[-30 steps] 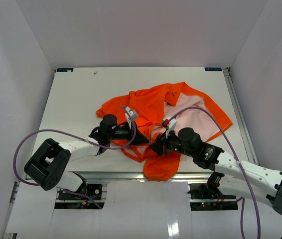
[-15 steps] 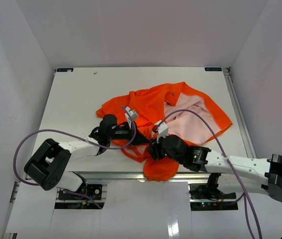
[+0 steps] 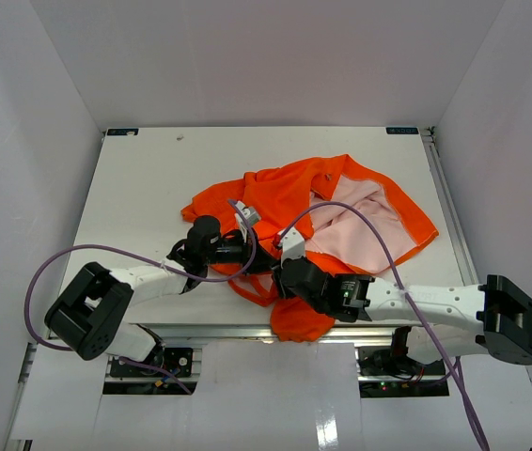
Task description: Zip up the jacket
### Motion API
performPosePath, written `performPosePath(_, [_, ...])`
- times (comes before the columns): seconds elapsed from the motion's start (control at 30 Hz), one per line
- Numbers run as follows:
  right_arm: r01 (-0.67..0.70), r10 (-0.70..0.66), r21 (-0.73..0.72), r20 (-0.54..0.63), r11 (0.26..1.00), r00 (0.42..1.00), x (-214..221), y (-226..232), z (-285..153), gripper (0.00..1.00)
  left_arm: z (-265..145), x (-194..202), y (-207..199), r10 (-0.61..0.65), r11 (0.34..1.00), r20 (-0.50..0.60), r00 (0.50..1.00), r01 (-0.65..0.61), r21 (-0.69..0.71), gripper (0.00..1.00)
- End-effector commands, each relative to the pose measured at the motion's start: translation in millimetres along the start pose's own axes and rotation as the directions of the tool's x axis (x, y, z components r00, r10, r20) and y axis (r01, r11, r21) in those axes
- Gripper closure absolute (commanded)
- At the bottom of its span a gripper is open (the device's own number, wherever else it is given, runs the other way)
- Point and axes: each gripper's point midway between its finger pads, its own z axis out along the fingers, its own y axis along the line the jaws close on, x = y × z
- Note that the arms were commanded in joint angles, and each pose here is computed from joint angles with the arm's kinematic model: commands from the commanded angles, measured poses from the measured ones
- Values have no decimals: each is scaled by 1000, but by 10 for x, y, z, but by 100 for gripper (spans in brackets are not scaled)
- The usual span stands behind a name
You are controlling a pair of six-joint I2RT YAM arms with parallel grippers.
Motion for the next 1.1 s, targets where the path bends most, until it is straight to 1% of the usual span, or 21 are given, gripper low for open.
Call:
performPosePath(0.0, [-43,38,92,50,995,998,-198,-89,-29,61,-53,-89,-65,36,999,26,999,-36,7,100])
performPosePath(0.17, [-54,46,118,68,992,997,-241,-144,-61,75,-50,-92,-61,36,999,27,999,-36,6,100])
performPosePath(0.27, [-52,44,129,70,990,997,-245,-178,-78,79,-48,-78,-49,33,999,24,999,-33,3,100])
performPosePath(0.33, [-53,43,141,73,989,996,-257,-204,-92,87,-48,-73,-46,32,999,23,999,-32,2,100])
performPosePath(0.4, [-50,37,159,84,986,996,-279,-242,-103,92,-47,-68,-39,32,1000,21,999,-32,0,100])
performPosePath(0.53, [-41,19,191,115,981,993,-383,-303,-140,92,-50,-41,-32,33,999,11,999,-33,-1,100])
performPosePath(0.8, [-12,-39,270,182,963,982,-739,-417,-255,92,-64,-14,-32,45,999,2,999,-45,-1,100])
performPosePath(0.93, [26,-80,283,182,959,980,-850,-396,-244,92,-64,-14,-40,48,999,1,999,-48,3,100])
performPosePath(1.07, [62,-120,319,167,946,979,-874,-412,-187,92,-79,-6,-77,54,998,1,999,-54,19,100])
